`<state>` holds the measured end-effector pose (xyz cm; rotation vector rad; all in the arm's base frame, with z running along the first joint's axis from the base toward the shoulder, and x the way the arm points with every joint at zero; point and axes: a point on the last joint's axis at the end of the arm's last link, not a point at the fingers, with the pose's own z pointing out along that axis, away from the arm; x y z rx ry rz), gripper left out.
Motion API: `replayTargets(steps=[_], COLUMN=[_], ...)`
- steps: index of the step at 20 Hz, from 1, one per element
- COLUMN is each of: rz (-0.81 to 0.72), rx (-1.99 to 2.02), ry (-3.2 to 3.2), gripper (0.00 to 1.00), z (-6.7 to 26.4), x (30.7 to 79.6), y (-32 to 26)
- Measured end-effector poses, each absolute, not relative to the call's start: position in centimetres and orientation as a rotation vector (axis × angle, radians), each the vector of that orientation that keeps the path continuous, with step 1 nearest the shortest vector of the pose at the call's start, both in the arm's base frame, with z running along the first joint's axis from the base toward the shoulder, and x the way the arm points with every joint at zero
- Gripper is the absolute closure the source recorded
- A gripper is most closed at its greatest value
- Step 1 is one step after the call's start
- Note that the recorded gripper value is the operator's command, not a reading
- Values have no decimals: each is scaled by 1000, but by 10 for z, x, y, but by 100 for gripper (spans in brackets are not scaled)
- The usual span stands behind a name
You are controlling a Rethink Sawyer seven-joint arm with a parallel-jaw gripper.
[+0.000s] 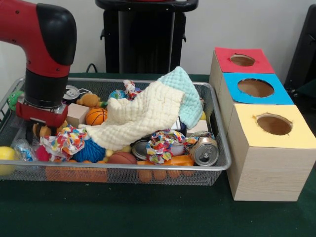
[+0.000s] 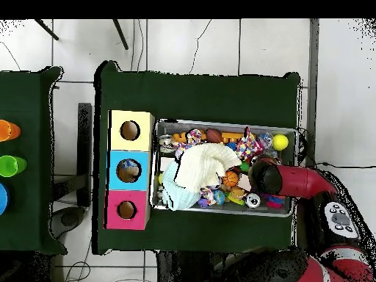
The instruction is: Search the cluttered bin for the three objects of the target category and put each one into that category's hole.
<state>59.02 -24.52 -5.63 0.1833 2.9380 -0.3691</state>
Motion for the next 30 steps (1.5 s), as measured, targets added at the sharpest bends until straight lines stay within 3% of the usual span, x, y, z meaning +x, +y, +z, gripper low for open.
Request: replayTargets(steps=[20, 30], rz=[-395, -424], rx=[419, 391], ry=[2963, 2878], gripper=[100, 100], z=[-8, -18], x=[545, 542], y=[-209, -206])
